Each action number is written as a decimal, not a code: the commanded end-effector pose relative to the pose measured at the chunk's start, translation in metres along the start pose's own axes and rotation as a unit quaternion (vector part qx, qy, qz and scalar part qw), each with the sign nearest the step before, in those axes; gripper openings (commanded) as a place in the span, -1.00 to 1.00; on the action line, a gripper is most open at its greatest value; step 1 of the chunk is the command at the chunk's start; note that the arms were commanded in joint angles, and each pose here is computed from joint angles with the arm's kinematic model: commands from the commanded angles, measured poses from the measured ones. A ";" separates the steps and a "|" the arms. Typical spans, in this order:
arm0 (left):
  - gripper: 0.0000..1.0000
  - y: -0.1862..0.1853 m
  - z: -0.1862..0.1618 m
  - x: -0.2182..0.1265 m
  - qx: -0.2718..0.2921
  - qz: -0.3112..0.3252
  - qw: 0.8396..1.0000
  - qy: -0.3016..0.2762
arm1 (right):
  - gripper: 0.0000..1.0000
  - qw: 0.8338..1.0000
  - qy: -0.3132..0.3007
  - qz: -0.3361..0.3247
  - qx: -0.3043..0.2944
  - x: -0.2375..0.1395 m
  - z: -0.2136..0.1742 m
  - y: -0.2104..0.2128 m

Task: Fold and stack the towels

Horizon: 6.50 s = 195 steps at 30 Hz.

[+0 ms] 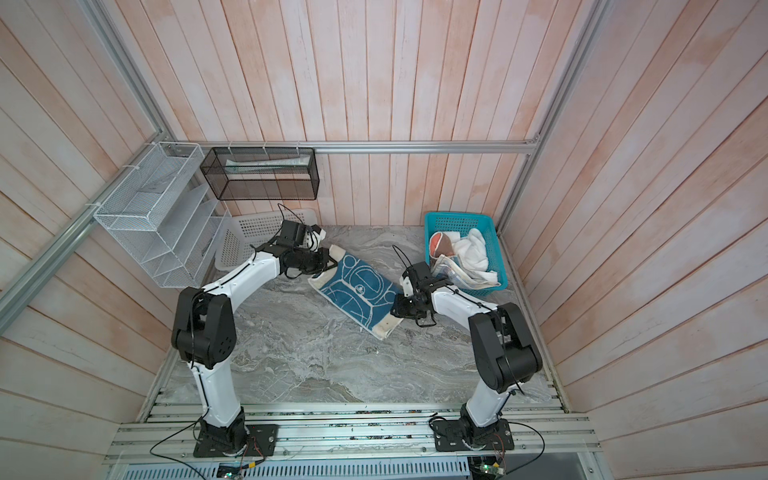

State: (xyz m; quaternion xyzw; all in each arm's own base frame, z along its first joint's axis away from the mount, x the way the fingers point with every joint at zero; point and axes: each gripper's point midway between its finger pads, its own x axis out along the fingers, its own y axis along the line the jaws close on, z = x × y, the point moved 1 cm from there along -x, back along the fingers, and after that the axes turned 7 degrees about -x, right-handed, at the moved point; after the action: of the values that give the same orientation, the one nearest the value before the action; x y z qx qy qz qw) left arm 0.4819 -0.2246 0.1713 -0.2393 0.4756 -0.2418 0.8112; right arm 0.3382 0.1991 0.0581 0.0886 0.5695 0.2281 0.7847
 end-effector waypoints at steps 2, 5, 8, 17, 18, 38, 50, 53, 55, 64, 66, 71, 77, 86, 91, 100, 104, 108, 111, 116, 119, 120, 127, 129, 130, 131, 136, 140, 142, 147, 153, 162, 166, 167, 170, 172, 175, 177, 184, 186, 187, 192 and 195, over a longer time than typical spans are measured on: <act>-1.00 0.021 0.036 0.000 0.006 0.039 0.999 -0.001 | -0.21 0.999 0.003 0.031 -0.014 0.020 0.022 0.008; -1.00 0.024 0.066 -0.010 0.010 0.045 0.999 -0.023 | -0.21 0.999 0.011 0.042 -0.018 0.030 0.028 0.010; -1.00 0.041 0.085 -0.018 -0.004 0.051 0.998 -0.045 | -0.21 0.999 0.017 0.048 -0.019 0.038 0.028 0.009; -1.00 0.093 0.072 -0.012 -0.075 0.016 0.996 -0.036 | -0.24 0.998 0.026 0.053 -0.018 0.040 0.018 0.009; -1.00 0.097 0.067 -0.010 -0.083 0.012 0.996 -0.027 | -0.25 0.998 0.027 0.052 -0.019 0.038 0.017 0.009; -1.00 0.051 -0.039 -0.013 -0.146 -0.059 0.985 0.064 | -0.27 0.999 0.000 0.040 -0.026 0.004 0.011 0.013; -1.00 -0.009 -0.062 -0.010 -0.100 -0.046 0.991 0.073 | -0.28 0.999 -0.007 0.028 -0.030 -0.016 0.006 0.007; -1.00 -0.018 -0.037 -0.023 -0.057 -0.019 0.997 0.054 | -0.29 0.999 -0.004 0.012 -0.038 -0.024 0.009 0.006; -1.00 -0.035 -0.016 -0.035 -0.024 -0.015 0.999 0.041 | -0.30 0.999 -0.016 0.003 -0.040 -0.033 0.014 0.005; -1.00 -0.091 0.065 -0.087 0.091 -0.012 0.996 -0.011 | -0.33 0.997 -0.077 0.011 -0.029 -0.061 0.032 0.014; -1.00 -0.091 0.076 -0.096 0.091 -0.021 0.995 -0.023 | -0.34 0.997 -0.077 0.010 -0.028 -0.063 0.032 0.014; -1.00 -0.083 0.100 -0.138 0.095 -0.040 0.992 -0.073 | -0.34 0.996 -0.082 0.014 -0.025 -0.067 0.035 0.018; -1.00 -0.007 0.108 -0.171 0.051 -0.042 0.996 -0.061 | -0.34 0.996 -0.077 0.024 -0.023 -0.068 0.036 0.022; -1.00 0.137 0.084 -0.090 0.023 0.117 0.993 0.001 | -0.20 0.992 -0.078 0.094 -0.018 -0.038 0.059 0.074; -1.00 0.167 0.083 -0.078 0.018 0.160 0.987 -0.006 | -0.11 0.987 -0.064 0.145 -0.008 -0.013 0.079 0.103; -1.00 0.173 0.065 -0.060 -0.005 0.130 0.991 0.001 | -0.09 0.974 -0.028 0.225 -0.014 0.018 0.111 0.145; -1.00 0.170 0.052 -0.053 -0.032 0.100 0.994 0.003 | -0.08 0.966 -0.004 0.258 0.005 0.037 0.114 0.155; -1.00 0.162 0.050 -0.056 -0.043 0.086 0.995 -0.009 | -0.08 0.960 0.004 0.278 0.007 0.044 0.123 0.166; -1.00 0.161 0.053 -0.061 -0.039 0.092 0.995 -0.012 | -0.14 0.958 0.005 0.287 0.003 0.048 0.127 0.175; -1.00 0.163 0.057 -0.065 -0.033 0.108 0.994 -0.010 | -0.59 0.961 0.006 0.277 0.007 0.056 0.129 0.172; -1.00 0.164 0.058 -0.069 -0.023 0.117 0.993 -0.009 | -0.78 0.962 0.003 0.274 0.008 0.053 0.132 0.169; -1.00 0.165 0.058 -0.070 -0.017 0.124 0.992 -0.006 | -0.83 0.962 0.000 0.272 0.008 0.051 0.133 0.168; -1.00 0.192 0.054 -0.075 -0.007 0.179 0.984 0.011 | -1.00 0.964 -0.017 0.263 0.020 0.038 0.141 0.155; -1.00 0.197 0.052 -0.075 -0.009 0.185 0.983 0.014 | -1.00 0.965 -0.020 0.262 0.020 0.035 0.143 0.154; -1.00 0.200 0.052 -0.075 -0.009 0.189 0.982 0.015 | -1.00 0.965 -0.021 0.261 0.021 0.033 0.143 0.153; -1.00 0.202 0.053 -0.075 -0.005 0.194 0.981 0.014 | -1.00 0.965 -0.022 0.260 0.021 0.032 0.144 0.153; -1.00 0.215 0.058 -0.076 0.008 0.228 0.973 0.019 | -1.00 0.967 -0.019 0.252 0.025 0.034 0.143 0.149; -1.00 0.227 0.058 -0.078 0.008 0.258 0.966 0.028 | -1.00 0.968 -0.012 0.247 0.031 0.037 0.140 0.146; -1.00 0.233 0.056 -0.079 0.008 0.270 0.962 0.031 | -1.00 0.969 -0.007 0.244 0.036 0.040 0.138 0.143; -1.00 0.246 0.051 -0.076 0.001 0.277 0.960 0.050 | -1.00 0.970 0.000 0.239 0.055 0.047 0.131 0.135; -1.00 0.252 0.059 -0.087 -0.014 0.292 0.955 0.047 | -0.79 0.974 -0.003 0.220 0.045 0.049 0.145 0.128; -0.12 0.241 0.080 -0.151 -0.024 0.363 0.932 -0.012 | -0.19 0.984 -0.036 0.174 0.022 0.030 0.165 0.124; -0.04 0.221 0.085 -0.170 -0.015 0.354 0.934 -0.047 | -0.17 0.987 -0.054 0.153 -0.011 0.009 0.182 0.128; -0.06 0.216 0.086 -0.174 -0.015 0.352 0.934 -0.056 | -0.17 0.988 -0.059 0.142 -0.021 0.002 0.187 0.128; -0.19 0.197 0.086 -0.177 -0.009 0.326 0.942 -0.075 | -0.15 0.990 -0.069 0.115 -0.046 -0.020 0.199 0.124; -0.28 0.180 0.082 -0.167 -0.006 0.296 0.952 -0.081 | -0.15 0.992 -0.071 0.094 -0.051 -0.033 0.204 0.114; -0.38 0.146 0.067 -0.129 0.008 0.236 0.969 -0.068 | -0.11 0.995 -0.078 0.036 -0.053 -0.056 0.207 0.077; -0.41 0.130 0.054 -0.096 0.007 0.197 0.979 -0.048 | -0.09 0.996 -0.079 -0.012 -0.040 -0.074 0.204 0.040; -0.51 0.110 0.026 -0.003 0.002 0.134 0.991 0.009 | -0.01 0.984 -0.093 -0.149 0.036 -0.145 0.169 -0.084; -0.51 0.107 0.021 0.020 0.002 0.119 0.993 0.023 | 0.00 0.979 -0.086 -0.174 0.066 -0.160 0.149 -0.114; -0.51 0.106 0.019 0.029 0.004 0.112 0.993 0.026 | 0.00 0.977 -0.084 -0.183 0.077 -0.166 0.139 -0.126; -0.49 0.123 0.017 0.066 0.017 0.102 0.994 0.032 | 0.05 0.973 -0.090 -0.191 0.094 -0.185 0.107 -0.139; -0.42 0.143 0.021 0.072 0.027 0.114 0.992 0.040 | 0.09 0.970 -0.094 -0.205 0.092 -0.194 0.096 -0.139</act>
State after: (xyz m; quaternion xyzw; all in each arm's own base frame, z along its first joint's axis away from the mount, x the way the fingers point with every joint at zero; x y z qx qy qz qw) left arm 0.5345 -0.1677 0.0517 -0.1640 0.5434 -0.1668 0.8062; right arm 0.4269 0.0008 0.2002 0.0865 0.5173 0.0035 0.8514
